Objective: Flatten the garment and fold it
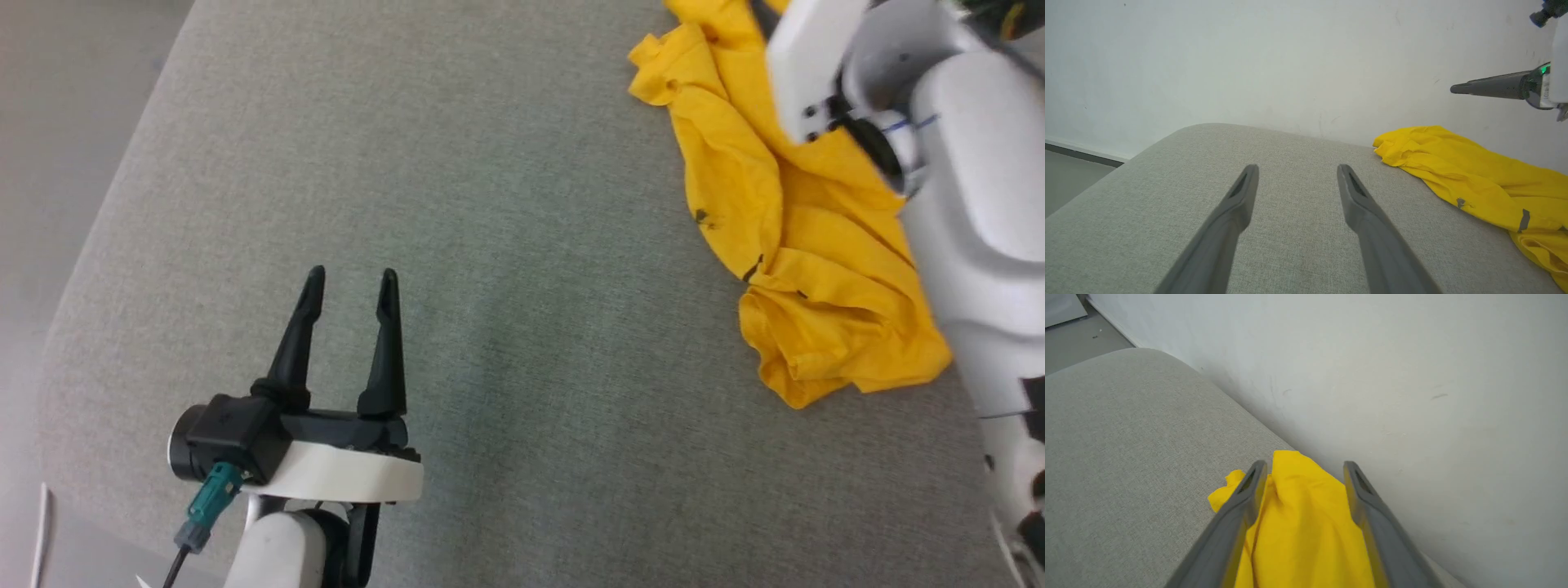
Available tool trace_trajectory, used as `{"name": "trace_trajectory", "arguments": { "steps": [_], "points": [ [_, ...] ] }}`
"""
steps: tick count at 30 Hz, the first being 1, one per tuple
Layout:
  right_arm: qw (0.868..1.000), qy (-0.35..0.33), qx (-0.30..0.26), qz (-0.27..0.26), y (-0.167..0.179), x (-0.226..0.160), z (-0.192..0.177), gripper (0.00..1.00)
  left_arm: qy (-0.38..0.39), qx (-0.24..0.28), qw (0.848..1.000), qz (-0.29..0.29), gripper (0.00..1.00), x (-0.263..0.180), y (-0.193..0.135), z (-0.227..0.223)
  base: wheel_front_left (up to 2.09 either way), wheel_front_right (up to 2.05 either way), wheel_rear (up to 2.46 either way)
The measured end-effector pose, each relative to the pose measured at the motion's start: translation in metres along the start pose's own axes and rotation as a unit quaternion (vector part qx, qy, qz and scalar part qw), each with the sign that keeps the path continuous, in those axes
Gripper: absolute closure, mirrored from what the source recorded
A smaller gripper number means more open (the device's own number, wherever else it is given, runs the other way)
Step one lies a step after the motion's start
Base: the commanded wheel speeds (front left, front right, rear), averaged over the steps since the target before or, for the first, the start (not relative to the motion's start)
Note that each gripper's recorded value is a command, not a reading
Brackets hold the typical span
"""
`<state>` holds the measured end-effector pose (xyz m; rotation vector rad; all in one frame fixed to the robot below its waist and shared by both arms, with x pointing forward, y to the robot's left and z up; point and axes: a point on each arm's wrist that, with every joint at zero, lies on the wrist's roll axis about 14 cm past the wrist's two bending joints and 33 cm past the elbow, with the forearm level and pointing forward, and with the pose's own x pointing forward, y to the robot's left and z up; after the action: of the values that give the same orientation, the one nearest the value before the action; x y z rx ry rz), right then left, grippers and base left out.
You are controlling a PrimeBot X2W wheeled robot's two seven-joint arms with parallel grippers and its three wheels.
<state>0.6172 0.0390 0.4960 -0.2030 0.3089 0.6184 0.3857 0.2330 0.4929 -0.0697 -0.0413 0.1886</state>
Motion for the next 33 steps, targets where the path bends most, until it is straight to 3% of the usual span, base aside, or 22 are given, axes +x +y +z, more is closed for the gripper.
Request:
{"name": "trace_trajectory", "arguments": {
  "steps": [6,13,19,30,31,33],
  "points": [
    [0.994,-0.049,0.04,-0.089,-0.073,-0.048,0.009,0.0,-0.008,0.003,1.0,-0.007,0.0,-0.004,-0.003,0.005,0.0,0.0,0.0],
    [0.978,0.041,0.078,-0.187,-0.126,-0.127,-0.07,0.0,-0.021,-0.003,0.999,-0.028,0.0,-0.004,-0.017,0.012,0.0,0.0,0.0],
    [0.963,0.163,0.095,-0.193,-0.118,-0.157,-0.142,0.0,-0.02,-0.004,0.999,-0.042,0.0,0.001,-0.025,0.009,0.0,0.0,0.0],
    [0.96,0.213,0.102,-0.151,-0.09,-0.132,-0.172,0.0,0.003,0.007,1.0,-0.03,0.0,0.003,-0.016,-0.006,0.0,0.0,0.0],
    [0.957,0.228,0.105,-0.146,-0.086,-0.131,-0.179,0.16,0.005,0.008,1.0,-0.028,0.0,0.002,-0.014,-0.006,0.0,0.0,0.0],
    [0.953,0.245,0.111,-0.141,-0.082,-0.13,-0.186,0.92,0.006,0.01,1.0,-0.024,0.0,0.001,-0.012,-0.007,0.0,0.0,0.0]
  ]
}}
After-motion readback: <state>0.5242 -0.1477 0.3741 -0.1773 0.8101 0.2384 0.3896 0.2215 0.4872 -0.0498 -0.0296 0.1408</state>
